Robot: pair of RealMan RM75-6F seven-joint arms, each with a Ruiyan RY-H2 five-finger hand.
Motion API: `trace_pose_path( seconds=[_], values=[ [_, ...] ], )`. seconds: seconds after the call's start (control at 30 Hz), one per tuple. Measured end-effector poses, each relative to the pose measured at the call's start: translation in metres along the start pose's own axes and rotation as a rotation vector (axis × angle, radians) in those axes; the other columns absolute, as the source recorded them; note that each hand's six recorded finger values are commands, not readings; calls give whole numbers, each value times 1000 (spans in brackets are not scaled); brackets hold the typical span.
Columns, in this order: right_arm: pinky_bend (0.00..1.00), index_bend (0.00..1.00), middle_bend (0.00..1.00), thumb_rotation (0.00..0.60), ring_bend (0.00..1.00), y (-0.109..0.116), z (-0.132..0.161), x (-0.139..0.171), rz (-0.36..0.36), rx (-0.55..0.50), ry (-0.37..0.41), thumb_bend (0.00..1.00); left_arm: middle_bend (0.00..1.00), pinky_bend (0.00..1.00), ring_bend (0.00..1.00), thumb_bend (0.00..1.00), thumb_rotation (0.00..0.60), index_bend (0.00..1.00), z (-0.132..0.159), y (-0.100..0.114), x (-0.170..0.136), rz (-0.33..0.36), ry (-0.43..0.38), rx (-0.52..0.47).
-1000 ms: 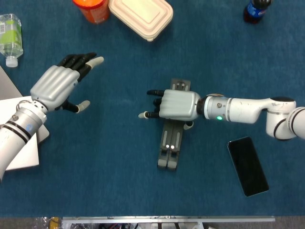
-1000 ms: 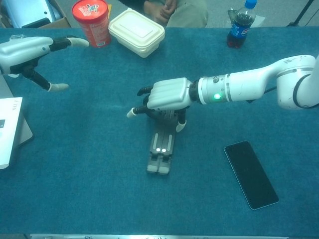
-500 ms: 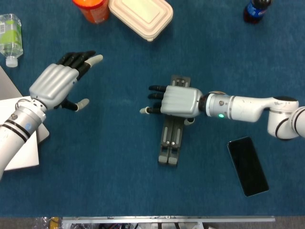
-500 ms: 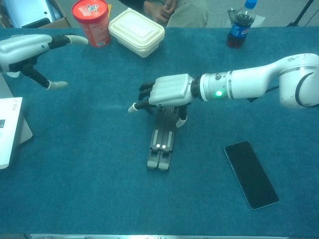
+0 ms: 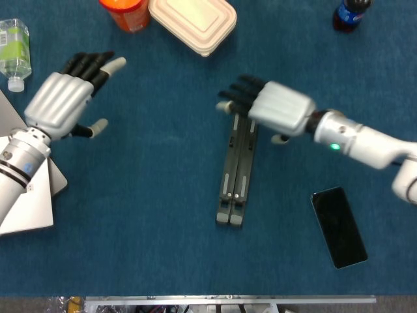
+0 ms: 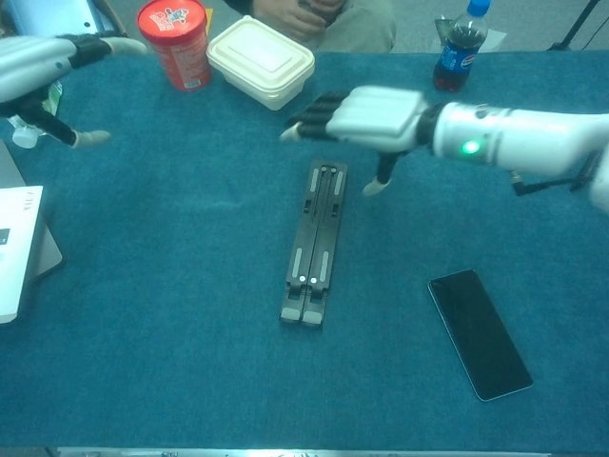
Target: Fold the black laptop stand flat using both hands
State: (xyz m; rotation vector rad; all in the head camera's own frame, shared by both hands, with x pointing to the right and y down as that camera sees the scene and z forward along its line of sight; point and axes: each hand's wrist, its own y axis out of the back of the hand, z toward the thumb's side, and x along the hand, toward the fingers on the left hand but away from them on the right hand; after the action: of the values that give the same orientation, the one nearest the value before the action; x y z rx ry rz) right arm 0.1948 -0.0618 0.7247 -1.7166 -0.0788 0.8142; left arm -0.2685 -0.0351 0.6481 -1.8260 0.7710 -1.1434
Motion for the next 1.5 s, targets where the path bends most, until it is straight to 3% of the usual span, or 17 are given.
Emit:
trace_pose_path(
  seconds=[0.37, 0.57, 0.77, 1.07, 1.5],
  values=[
    [0, 0, 119, 600, 0, 11, -79, 124, -108, -63, -493, 148, 0, 6, 0, 285, 600, 0, -35, 20, -19, 207, 108, 160],
    [0, 0, 126, 600, 0, 5, -91, 173, -114, -72, -639, 149, 0, 6, 0, 284, 600, 0, -54, 16, -44, 254, 164, 269],
    [0, 0, 126, 600, 0, -7, -94, 226, -124, -62, -780, 148, 0, 6, 0, 284, 600, 0, -65, 5, -73, 257, 210, 299],
    [0, 0, 126, 600, 0, -25, -84, 281, -123, -61, -896, 148, 0, 6, 0, 284, 600, 0, -70, -7, -108, 206, 252, 278],
    [0, 0, 126, 600, 0, -28, -85, 295, -113, -48, -936, 148, 0, 6, 0, 284, 600, 0, -79, -4, -121, 235, 285, 241]
  ],
)
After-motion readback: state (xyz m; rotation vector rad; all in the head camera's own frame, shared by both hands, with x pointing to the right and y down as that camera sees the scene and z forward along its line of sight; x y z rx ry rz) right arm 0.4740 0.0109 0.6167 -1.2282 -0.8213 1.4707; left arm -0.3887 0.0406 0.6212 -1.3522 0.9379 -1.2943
